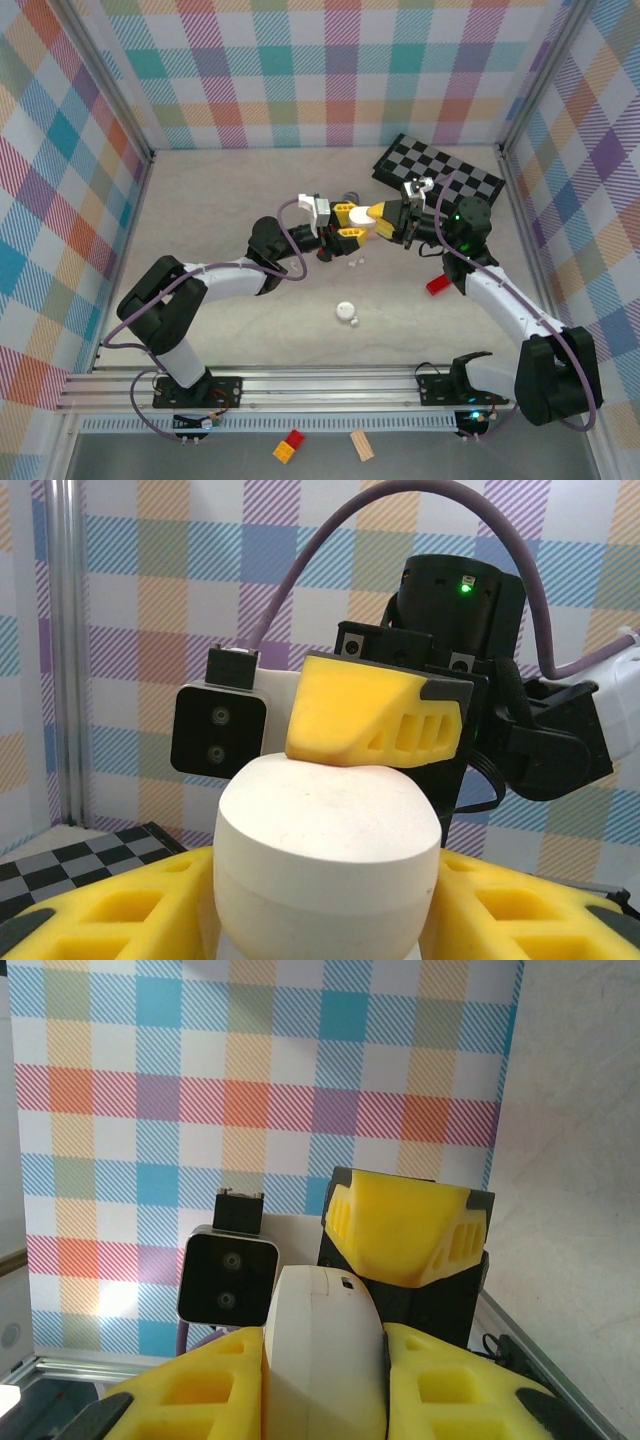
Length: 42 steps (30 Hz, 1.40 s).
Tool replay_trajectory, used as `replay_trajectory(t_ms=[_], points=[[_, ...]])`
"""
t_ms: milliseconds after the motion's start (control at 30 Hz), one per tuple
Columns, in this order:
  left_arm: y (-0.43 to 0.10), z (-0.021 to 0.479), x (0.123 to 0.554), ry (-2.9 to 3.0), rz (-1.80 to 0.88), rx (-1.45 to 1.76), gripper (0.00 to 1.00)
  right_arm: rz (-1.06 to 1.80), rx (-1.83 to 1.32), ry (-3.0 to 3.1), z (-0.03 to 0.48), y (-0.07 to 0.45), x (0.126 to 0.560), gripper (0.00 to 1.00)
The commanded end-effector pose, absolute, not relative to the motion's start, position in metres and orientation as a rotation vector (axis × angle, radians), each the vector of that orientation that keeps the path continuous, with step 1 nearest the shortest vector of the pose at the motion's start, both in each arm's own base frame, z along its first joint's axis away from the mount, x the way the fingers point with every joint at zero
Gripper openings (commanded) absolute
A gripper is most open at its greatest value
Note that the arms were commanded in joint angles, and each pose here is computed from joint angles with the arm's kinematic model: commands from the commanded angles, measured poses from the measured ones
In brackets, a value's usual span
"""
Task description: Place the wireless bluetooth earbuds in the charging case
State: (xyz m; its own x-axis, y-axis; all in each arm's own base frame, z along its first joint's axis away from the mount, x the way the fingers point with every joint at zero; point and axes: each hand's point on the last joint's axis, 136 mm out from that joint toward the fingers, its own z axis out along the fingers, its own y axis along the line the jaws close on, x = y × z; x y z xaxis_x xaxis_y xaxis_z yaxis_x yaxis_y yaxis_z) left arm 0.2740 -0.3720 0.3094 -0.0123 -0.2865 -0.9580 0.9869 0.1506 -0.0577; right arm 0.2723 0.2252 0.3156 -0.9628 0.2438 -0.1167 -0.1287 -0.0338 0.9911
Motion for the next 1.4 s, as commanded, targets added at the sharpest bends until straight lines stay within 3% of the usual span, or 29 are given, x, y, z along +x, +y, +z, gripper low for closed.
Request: replay_trajectory(t_ms=[0,200,467,800,1000,1133,1367], points=[[-0.374,0.331,0.265,1.004,-1.256,0.878,0.53,2.088,0.086,1.959,0.32,0.224,0.272,0.17],[-0.374,0.329,0.265,1.011,-1.262,0.879,0.53,2.089,0.085,1.96,0.319,0.225,0.272,0.16],[-0.376,0.326,0.265,1.01,-1.263,0.89,0.42,2.092,0.087,1.957,0.32,0.225,0.272,0.18],[-0.372,0.326,0.261,1.009,-1.261,0.896,0.34,1.983,0.087,2.017,0.315,0.223,0.273,0.52],[-0.368,0.321,0.257,1.025,-1.278,0.905,0.32,1.693,-0.028,2.026,0.318,0.211,0.268,0.78],[-0.367,0.316,0.249,1.039,-1.316,0.931,0.3,1.444,-0.127,2.041,0.319,0.199,0.266,0.84],[-0.36,0.314,0.241,1.062,-1.365,0.938,0.31,1.102,-0.447,1.991,0.316,0.191,0.241,0.85]])
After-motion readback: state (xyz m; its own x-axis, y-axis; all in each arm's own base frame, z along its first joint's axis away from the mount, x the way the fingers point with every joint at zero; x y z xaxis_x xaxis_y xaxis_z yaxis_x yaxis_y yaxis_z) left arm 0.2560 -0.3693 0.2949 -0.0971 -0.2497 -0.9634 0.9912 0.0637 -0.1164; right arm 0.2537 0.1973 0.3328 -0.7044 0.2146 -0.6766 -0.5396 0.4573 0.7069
